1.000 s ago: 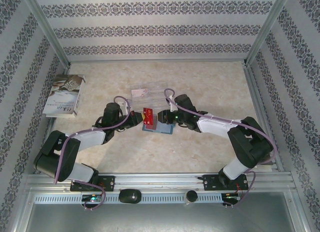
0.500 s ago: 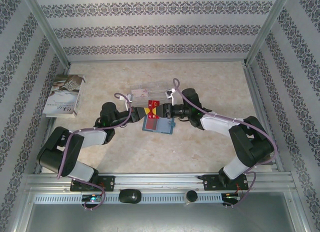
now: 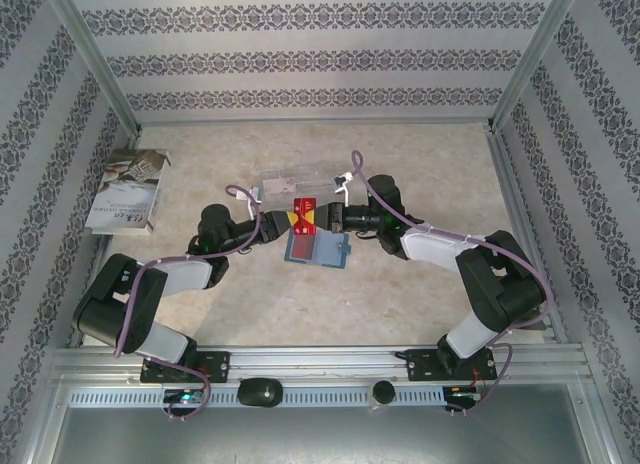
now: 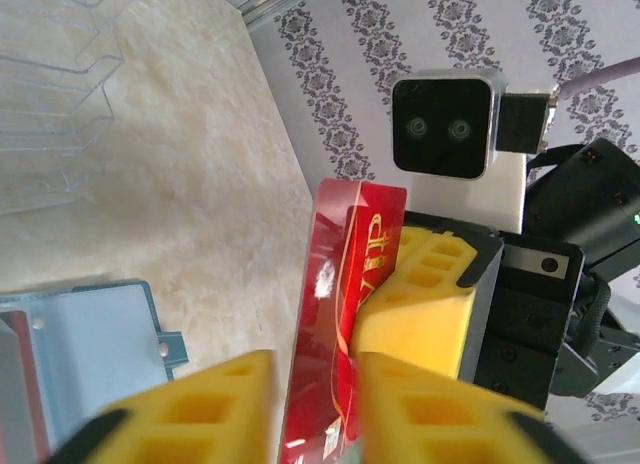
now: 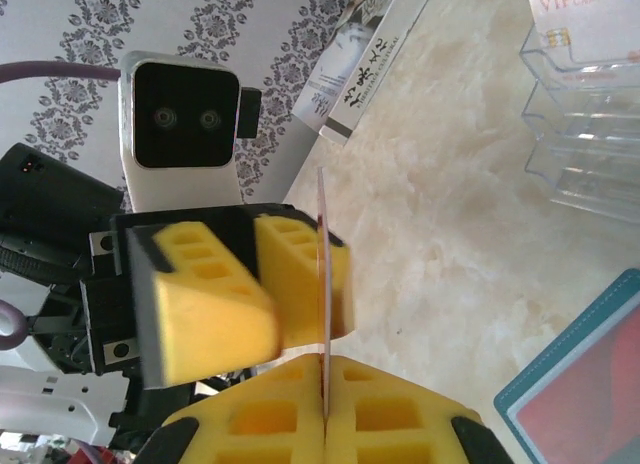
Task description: Take the credit cards out of the card holder
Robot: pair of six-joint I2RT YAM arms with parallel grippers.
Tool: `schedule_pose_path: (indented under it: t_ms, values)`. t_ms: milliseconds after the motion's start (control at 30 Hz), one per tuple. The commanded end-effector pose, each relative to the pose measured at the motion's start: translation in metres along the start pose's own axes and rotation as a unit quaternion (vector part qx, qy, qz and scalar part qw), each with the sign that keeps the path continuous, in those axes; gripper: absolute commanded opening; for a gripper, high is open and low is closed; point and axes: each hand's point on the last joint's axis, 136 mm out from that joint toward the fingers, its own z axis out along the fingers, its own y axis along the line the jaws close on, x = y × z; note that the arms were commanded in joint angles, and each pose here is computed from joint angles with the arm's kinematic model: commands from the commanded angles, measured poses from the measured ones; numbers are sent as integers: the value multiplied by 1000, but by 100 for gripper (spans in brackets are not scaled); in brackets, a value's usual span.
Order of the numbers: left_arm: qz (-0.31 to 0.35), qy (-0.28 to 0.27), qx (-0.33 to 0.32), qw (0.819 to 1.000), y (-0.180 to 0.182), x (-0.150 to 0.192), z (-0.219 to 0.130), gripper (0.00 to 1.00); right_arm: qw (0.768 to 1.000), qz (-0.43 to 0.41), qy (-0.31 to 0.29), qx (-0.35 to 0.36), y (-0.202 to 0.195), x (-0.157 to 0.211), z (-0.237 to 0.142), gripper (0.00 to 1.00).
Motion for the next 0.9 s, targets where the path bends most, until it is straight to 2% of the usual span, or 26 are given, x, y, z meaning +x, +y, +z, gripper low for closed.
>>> schedule_pose_path:
  t_ms: [0,100,267,400,533,633,733,867]
  values:
    - [20,-48,26,998,-22,-19,-8,45,999,-8,-37,0,4,-11,3,0]
    - [22,-96,20,995,-26,-35,-15,52,994,-13,-103,18,11,-34,1,0]
    - [24,-172,54,983,-43,-62,-24,55,963,-16,-263,53,30,-83,-15,0]
    - [9,-217,80,973,-49,-77,-29,55,937,7,-348,20,54,-115,-26,0]
    - [15,-228,88,970,-57,-84,-30,54,933,20,-358,-34,81,-127,-13,0]
    - [34,-239,97,965,-69,-90,-34,54,933,38,-353,-62,87,-127,-2,0]
    - [33,-242,99,965,-70,-92,-33,50,934,49,-343,-87,94,-125,7,0]
    - [40,-244,103,963,-75,-95,-33,45,937,54,-334,-88,94,-119,11,0]
